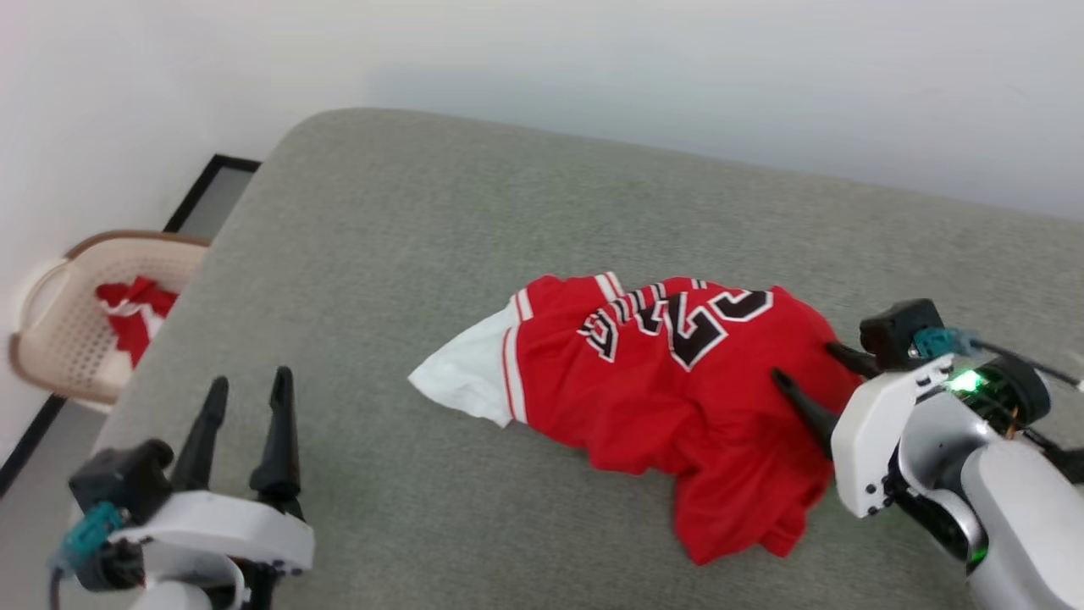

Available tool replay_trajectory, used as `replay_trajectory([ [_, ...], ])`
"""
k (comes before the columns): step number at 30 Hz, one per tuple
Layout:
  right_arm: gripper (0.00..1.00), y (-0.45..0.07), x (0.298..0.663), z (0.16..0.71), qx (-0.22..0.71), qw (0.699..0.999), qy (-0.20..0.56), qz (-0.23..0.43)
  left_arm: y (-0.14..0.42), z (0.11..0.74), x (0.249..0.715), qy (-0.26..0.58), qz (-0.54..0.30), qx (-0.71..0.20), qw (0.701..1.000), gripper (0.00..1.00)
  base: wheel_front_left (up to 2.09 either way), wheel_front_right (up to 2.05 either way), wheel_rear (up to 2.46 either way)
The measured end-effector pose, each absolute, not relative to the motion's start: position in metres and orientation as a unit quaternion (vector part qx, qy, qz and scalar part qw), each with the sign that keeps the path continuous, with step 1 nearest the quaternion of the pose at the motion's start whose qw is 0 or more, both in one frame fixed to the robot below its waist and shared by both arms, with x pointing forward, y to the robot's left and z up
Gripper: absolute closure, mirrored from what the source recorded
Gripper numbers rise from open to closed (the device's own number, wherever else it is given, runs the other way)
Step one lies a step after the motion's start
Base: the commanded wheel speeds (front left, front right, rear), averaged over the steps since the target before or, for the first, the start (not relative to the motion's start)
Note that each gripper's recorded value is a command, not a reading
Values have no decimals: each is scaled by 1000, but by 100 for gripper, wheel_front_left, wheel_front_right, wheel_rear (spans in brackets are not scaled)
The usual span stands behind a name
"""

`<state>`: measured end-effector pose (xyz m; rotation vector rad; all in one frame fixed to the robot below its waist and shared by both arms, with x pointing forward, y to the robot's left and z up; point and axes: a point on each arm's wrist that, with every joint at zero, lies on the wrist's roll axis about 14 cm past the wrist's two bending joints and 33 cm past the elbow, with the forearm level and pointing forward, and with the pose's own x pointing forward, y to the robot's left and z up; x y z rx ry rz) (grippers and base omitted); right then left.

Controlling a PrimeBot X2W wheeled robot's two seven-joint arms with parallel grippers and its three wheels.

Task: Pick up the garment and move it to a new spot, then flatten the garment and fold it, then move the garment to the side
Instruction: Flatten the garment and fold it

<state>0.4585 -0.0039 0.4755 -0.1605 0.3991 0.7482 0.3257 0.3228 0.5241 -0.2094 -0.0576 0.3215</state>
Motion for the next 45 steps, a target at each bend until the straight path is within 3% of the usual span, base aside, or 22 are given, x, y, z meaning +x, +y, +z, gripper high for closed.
replay_trajectory([
  [11,0,6,463,424,-129,870,310,360,336,522,300,-46,214,-99,971,0,0,0,0],
  [12,59,9,462,422,-128,867,314,364,337,521,299,-48,218,-98,970,0,0,0,0],
  [13,100,12,461,420,-131,865,316,367,338,521,297,-48,220,-96,970,0,0,0,0],
  [22,100,23,472,446,-141,874,264,384,340,522,288,-61,234,-94,966,0,0,0,0],
  [31,100,27,456,489,-148,869,220,417,340,524,284,-73,230,-92,966,0,0,0,0],
  [38,100,14,418,500,-157,854,217,446,336,525,287,-77,219,-92,968,0,0,0,0],
  [45,100,-17,369,475,-155,829,290,452,329,525,296,-79,204,-93,971,0,0,0,0],
])
